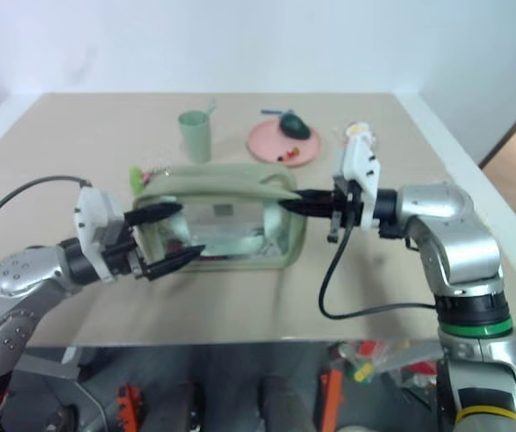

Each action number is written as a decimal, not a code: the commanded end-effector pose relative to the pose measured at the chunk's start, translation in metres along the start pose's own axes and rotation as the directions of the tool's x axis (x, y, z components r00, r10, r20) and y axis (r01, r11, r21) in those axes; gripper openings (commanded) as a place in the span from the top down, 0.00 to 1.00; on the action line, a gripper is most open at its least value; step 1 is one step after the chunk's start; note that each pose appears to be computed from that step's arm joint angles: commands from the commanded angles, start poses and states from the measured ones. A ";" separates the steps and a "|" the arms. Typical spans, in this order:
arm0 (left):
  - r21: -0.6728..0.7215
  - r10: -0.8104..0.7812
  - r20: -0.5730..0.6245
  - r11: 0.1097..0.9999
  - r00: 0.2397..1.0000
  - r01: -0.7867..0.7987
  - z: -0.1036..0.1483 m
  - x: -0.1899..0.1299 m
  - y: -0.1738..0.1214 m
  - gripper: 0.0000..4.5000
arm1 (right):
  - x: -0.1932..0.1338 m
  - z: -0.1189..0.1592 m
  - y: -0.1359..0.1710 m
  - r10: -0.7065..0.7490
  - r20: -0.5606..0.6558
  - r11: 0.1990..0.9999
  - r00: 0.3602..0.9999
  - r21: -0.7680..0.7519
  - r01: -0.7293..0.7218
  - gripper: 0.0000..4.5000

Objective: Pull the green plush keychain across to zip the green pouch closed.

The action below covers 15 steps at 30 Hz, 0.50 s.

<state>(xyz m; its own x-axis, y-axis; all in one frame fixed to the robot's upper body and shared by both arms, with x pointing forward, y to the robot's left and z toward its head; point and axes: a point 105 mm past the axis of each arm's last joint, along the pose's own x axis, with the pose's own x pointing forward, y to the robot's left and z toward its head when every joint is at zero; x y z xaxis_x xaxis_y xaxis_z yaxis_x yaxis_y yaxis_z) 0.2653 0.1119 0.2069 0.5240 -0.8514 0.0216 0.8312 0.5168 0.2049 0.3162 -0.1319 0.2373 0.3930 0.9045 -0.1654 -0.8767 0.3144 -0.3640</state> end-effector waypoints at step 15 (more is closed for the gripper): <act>0.013 -0.004 0.029 1.000 1.000 0.003 0.005 -0.002 0.001 0.00 | -0.007 0.008 0.000 -0.053 0.025 0.998 0.998 -0.036 0.054 1.00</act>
<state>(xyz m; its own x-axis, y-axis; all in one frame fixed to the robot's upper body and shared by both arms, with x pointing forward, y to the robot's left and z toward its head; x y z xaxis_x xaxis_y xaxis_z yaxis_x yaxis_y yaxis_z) 0.2653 0.1117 0.2038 0.5111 -0.8595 0.0102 0.8405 0.5022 0.2035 0.3165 -0.1380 0.2350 0.4386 0.8822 -0.1711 -0.8577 0.3542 -0.3727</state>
